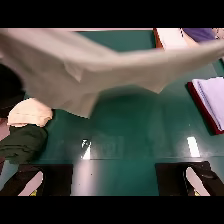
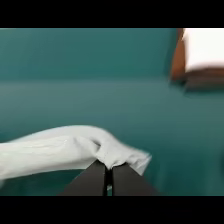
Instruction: Fold the shirts.
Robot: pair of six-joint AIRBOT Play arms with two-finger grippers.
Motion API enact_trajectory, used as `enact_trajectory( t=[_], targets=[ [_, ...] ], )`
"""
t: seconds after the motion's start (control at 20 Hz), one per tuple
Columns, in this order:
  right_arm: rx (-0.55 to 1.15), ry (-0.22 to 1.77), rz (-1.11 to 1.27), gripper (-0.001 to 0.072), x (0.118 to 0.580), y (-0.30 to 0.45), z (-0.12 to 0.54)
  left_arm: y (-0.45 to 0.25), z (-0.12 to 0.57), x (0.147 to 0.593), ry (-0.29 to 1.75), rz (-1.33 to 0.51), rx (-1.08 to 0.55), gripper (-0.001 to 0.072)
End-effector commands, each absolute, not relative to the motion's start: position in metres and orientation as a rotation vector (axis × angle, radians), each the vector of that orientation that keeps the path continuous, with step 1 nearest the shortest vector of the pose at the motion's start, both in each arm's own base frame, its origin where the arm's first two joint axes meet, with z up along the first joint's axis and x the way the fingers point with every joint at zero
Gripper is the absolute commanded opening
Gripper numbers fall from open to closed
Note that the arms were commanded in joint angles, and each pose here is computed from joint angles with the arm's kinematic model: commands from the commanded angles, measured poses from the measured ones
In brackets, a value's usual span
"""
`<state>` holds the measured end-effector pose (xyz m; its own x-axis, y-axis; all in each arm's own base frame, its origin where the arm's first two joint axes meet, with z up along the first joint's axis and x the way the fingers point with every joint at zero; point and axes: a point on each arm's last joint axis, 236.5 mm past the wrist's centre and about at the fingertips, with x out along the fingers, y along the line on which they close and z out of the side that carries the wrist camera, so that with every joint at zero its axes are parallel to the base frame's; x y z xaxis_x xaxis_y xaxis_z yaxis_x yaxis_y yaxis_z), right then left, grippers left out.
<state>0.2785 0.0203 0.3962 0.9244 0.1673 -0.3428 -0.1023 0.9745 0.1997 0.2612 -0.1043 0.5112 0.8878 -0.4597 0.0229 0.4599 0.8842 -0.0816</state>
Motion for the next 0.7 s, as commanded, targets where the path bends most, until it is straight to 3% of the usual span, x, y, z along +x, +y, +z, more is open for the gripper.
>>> enact_trajectory(
  t=[0.0,0.15,0.3,0.45,0.65],
  targets=[
    [0.039,0.202,0.006,0.0016,0.233,0.001,0.483,-0.107,0.611,0.166,-0.337,-0.471,-0.015,0.0022],
    [-0.005,0.117,-0.091,0.0015,0.222,-0.014,0.516,-0.107,0.627,0.149,-0.397,-0.474,-0.032,0.0022],
    [0.026,0.165,-0.095,0.0014,0.234,-0.023,0.501,-0.104,0.617,0.170,-0.351,-0.466,-0.045,0.0022],
    [0.126,0.358,-0.024,0.0015,0.276,-0.031,0.433,-0.100,0.541,0.263,-0.066,-0.466,-0.136,0.0021],
    [0.178,0.773,0.053,0.0015,0.347,-0.029,0.288,-0.103,0.346,0.377,0.541,-0.485,-0.263,0.0023]
  ],
)
